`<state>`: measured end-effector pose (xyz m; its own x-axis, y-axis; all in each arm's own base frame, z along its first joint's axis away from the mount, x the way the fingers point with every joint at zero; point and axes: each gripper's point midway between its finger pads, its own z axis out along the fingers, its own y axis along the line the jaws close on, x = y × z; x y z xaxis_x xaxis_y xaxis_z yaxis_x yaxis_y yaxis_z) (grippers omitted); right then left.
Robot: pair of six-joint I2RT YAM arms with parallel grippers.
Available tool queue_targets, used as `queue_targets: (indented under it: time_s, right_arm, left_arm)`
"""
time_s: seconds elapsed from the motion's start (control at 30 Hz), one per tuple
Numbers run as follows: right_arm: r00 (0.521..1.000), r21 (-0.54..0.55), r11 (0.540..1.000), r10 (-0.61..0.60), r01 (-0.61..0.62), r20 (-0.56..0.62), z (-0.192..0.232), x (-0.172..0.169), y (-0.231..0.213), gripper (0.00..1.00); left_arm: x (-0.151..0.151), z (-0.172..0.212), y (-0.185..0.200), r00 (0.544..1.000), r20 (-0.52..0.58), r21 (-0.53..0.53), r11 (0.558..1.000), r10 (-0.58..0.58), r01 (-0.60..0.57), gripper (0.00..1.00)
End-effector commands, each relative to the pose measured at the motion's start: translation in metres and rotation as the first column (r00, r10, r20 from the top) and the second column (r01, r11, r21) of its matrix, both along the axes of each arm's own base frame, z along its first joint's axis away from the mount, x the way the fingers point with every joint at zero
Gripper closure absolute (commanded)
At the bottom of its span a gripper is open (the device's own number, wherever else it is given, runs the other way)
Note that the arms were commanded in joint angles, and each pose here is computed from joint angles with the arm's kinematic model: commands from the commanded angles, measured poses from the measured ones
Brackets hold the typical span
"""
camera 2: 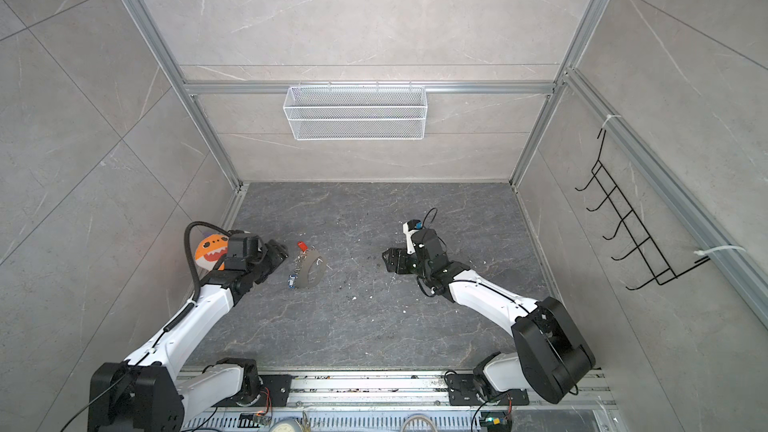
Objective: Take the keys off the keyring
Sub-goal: 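Move the left gripper over the metal keyring plate while the right gripper approaches it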
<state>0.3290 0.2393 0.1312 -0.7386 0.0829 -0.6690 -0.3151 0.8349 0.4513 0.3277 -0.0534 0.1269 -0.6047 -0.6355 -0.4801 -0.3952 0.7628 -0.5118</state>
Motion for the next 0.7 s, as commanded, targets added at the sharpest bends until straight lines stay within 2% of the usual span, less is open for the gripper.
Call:
queue_targets:
  time_s: [0.0,0.1,0.3,0.47,0.67]
  right_arm:
    - [1.0,-0.065,0.998,0.018,-0.017,0.021,-0.003,0.002,0.005,0.22]
    - [0.999,-0.078,0.996,0.037,-0.036,0.009,-0.01,-0.002,0.013,0.23]
    - [0.995,-0.111,0.988,0.104,-0.103,0.004,-0.017,-0.009,0.031,0.25]
    - [0.992,-0.107,0.986,0.125,-0.124,0.004,-0.018,-0.012,0.039,0.26]
    - [0.992,-0.12,0.985,0.126,-0.125,0.0,-0.019,-0.016,0.037,0.26]
  left_arm:
    - [0.012,0.006,-0.022,0.993,-0.003,0.053,0.992,-0.119,0.119,0.31]
    - [0.021,-0.003,-0.029,0.988,-0.044,0.085,0.985,-0.148,0.152,0.39]
    - [0.037,-0.013,-0.026,0.986,-0.071,0.152,0.975,-0.154,0.163,0.45]
    - [0.062,-0.02,-0.029,0.978,-0.071,0.233,0.95,-0.198,0.21,0.44]
    - [0.084,-0.036,-0.024,0.966,-0.141,0.338,0.907,-0.215,0.251,0.47]
